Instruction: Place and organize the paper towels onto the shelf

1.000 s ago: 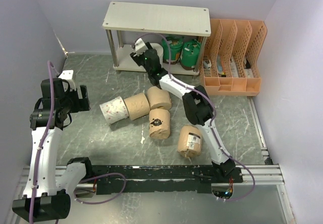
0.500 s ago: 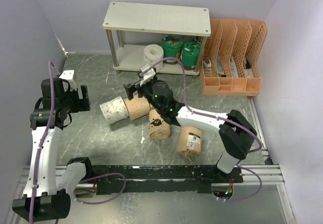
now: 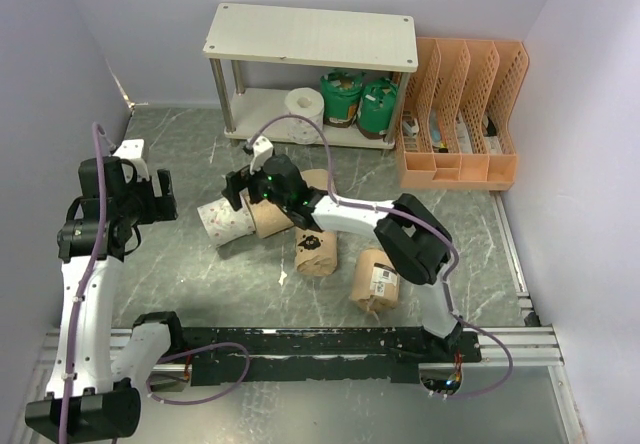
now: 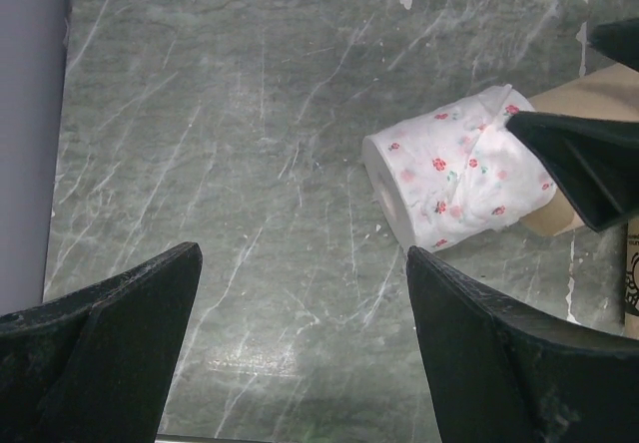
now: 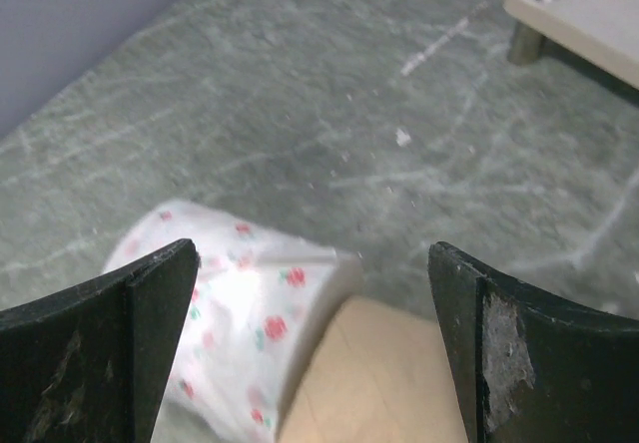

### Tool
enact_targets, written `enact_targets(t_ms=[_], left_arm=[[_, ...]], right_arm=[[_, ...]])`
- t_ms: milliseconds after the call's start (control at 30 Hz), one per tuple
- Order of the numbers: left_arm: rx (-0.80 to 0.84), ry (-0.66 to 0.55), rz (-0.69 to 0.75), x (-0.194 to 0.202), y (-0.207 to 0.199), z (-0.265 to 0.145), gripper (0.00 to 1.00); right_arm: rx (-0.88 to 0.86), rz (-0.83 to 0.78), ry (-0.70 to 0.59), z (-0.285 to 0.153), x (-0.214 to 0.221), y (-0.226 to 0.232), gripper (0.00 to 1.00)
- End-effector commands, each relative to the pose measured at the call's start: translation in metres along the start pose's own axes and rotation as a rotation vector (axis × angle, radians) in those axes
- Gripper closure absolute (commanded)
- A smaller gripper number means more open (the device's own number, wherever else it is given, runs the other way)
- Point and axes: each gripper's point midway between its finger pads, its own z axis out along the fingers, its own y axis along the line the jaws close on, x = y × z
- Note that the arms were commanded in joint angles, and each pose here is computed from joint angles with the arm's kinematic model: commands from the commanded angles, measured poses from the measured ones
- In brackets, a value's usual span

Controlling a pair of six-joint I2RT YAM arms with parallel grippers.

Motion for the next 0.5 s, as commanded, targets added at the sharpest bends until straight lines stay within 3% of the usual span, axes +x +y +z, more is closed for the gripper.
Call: enact_targets(t_ms=[0, 467], left_arm=[[-0.028, -0.073, -0.016, -0.011, 0.006, -0.009, 0.05], [-0.035, -0.075, -0.019, -0.011, 0.007, -0.010, 0.05]], right_arm=[[-0.082, 0.029, 0.068, 0.019, 0.007, 0.018, 0.00], [-0.158, 0.090, 0.186, 0.006, 0.030, 0.033, 0.05]])
